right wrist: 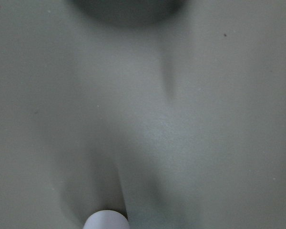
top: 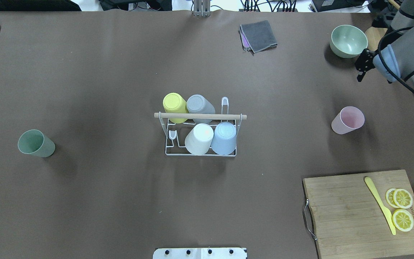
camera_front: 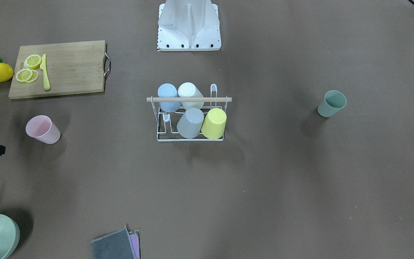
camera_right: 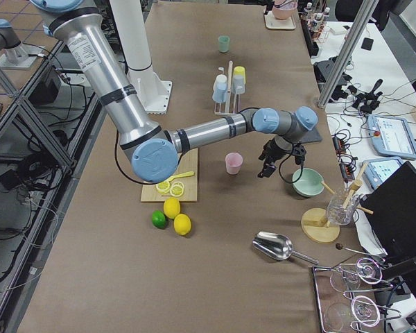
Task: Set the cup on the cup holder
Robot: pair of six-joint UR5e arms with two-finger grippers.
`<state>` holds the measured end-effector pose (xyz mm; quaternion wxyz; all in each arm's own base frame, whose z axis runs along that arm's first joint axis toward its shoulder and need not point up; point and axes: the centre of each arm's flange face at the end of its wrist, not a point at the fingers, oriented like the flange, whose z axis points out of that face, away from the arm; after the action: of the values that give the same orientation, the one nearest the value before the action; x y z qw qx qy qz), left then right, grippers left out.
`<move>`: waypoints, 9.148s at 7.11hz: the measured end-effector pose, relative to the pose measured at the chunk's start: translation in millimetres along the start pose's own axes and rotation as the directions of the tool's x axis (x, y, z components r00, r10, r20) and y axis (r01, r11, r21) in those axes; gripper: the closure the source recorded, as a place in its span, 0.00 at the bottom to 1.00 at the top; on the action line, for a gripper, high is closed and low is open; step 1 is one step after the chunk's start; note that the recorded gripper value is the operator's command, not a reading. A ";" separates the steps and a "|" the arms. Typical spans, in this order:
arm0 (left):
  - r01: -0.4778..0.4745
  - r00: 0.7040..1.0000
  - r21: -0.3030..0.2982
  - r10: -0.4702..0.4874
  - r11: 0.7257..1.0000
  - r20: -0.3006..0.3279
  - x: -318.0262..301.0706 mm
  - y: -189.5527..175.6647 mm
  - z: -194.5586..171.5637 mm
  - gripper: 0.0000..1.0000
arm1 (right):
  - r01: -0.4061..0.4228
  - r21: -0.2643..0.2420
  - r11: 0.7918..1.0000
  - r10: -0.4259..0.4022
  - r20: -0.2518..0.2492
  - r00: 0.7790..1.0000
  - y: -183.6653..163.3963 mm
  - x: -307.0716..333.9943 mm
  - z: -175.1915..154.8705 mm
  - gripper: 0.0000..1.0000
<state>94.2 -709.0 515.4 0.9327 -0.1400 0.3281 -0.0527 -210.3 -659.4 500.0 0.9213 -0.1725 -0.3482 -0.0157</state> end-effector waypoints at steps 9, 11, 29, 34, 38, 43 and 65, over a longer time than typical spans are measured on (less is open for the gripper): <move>-0.075 0.996 -0.396 0.084 0.915 0.006 108.9 75.6 137.4 0.02 | 0.130 -0.316 0.940 -0.139 -0.005 0.990 -44.8 -69.7 54.5 0.01; -0.088 0.994 -0.445 0.106 0.891 0.016 117.3 95.0 161.2 0.02 | 0.161 -0.378 0.912 -0.181 -0.016 0.983 -35.6 -68.7 70.7 0.01; -0.106 0.984 -0.339 0.050 0.935 -0.169 80.0 85.6 141.0 1.00 | 0.329 -0.287 0.900 -0.298 0.147 0.943 -9.5 -70.7 33.7 0.63; -0.038 0.952 0.266 0.116 0.963 -0.284 141.2 54.1 32.4 1.00 | 0.742 0.411 0.529 -0.845 0.336 0.416 9.3 -56.0 -41.6 0.63; 0.065 0.885 0.694 0.280 0.717 -0.373 230.3 105.7 -25.4 1.00 | 0.660 0.748 0.078 -0.957 0.240 -0.160 58.6 -29.2 -83.2 0.63; 0.328 0.659 0.908 0.626 0.260 -0.417 310.9 229.7 -42.8 1.00 | 0.302 0.941 -0.150 -0.862 0.025 -0.506 61.6 33.5 -72.2 0.63; 0.377 0.624 0.905 0.668 0.197 -0.405 395.7 450.7 172.5 1.00 | -0.335 0.891 -0.307 -0.685 -0.451 -0.571 29.4 -265.6 27.4 0.62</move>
<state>513.5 -314.6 274.5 0.5625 0.5494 0.5869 -0.1930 -424.4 -646.9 338.2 -0.0143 0.6132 -0.6975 -0.3706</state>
